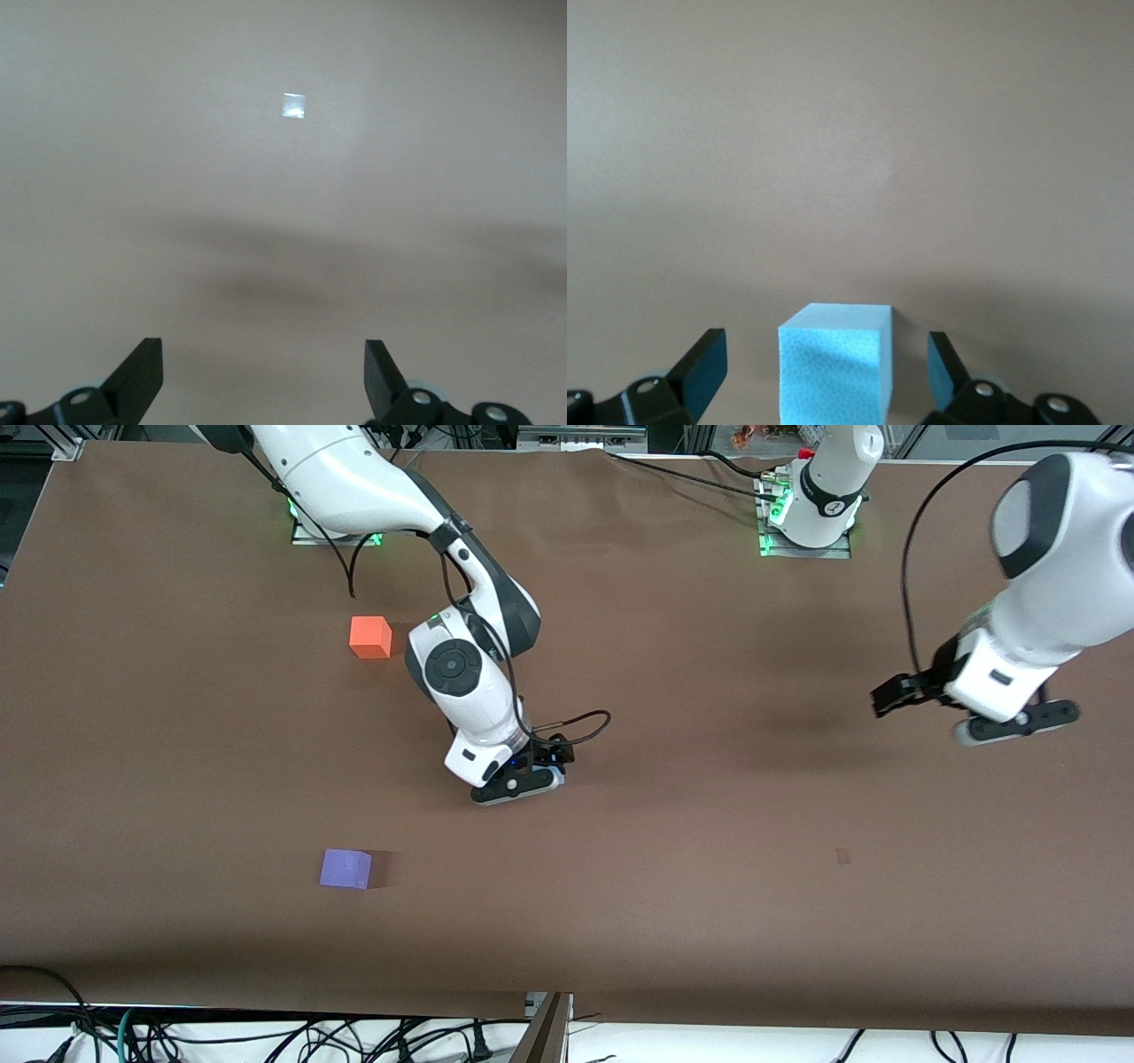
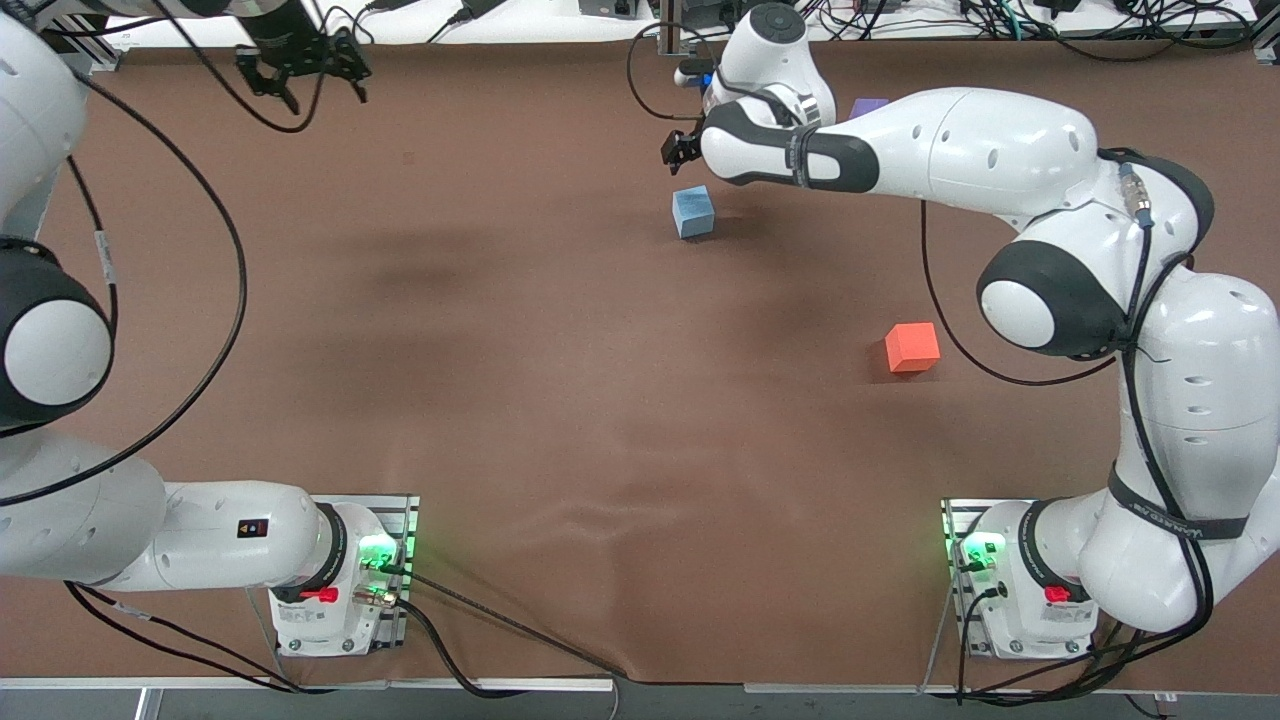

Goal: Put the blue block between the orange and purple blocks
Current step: 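Grasp the cube with the right gripper while the left gripper releases and withdraws, then carry the light blue cube with the right gripper between orange and purple cubes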

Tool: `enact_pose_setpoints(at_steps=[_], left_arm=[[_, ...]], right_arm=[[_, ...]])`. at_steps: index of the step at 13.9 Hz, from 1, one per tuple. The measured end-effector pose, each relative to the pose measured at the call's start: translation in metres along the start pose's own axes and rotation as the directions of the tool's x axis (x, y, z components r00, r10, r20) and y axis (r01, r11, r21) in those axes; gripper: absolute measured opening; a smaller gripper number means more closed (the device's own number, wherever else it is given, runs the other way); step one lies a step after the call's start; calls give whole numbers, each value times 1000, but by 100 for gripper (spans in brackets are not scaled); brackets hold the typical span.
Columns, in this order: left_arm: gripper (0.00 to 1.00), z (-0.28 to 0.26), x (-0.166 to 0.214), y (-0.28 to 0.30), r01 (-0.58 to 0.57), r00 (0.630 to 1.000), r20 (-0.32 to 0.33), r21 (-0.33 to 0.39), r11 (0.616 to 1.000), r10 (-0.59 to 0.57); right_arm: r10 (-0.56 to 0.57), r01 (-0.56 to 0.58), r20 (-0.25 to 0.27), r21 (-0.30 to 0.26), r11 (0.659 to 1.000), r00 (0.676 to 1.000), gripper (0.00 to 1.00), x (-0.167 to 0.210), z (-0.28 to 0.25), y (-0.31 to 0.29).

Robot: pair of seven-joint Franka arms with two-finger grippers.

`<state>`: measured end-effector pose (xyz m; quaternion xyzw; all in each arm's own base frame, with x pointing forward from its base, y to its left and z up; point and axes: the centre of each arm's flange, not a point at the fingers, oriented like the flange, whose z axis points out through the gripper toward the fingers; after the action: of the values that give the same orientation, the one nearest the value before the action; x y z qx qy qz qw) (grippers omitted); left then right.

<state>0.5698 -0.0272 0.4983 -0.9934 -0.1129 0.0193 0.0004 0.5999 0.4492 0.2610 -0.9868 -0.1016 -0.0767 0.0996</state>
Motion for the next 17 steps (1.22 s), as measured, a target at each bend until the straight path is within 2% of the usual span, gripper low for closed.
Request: enact_pose_setpoints(at_steps=[5,9,11,17], left_arm=[[100,-40,-4,-38,-33,999,-25,0,999,33],[100,-115,-2,-60,-1,996,-85,-12,1000,0],[100,-131,-7,-60,-6,997,-74,-10,1000,5],[100,-122,-17,-11,-98,995,-30,-1,995,97]], right_arm=[[-23,23,5,-16,1000,1000,100,-4,9,-2],[-41,42,12,-36,998,999,100,-7,17,1],[-47,48,21,-40,998,999,100,-11,22,0],[-71,73,50,-45,996,996,100,-26,39,-13]])
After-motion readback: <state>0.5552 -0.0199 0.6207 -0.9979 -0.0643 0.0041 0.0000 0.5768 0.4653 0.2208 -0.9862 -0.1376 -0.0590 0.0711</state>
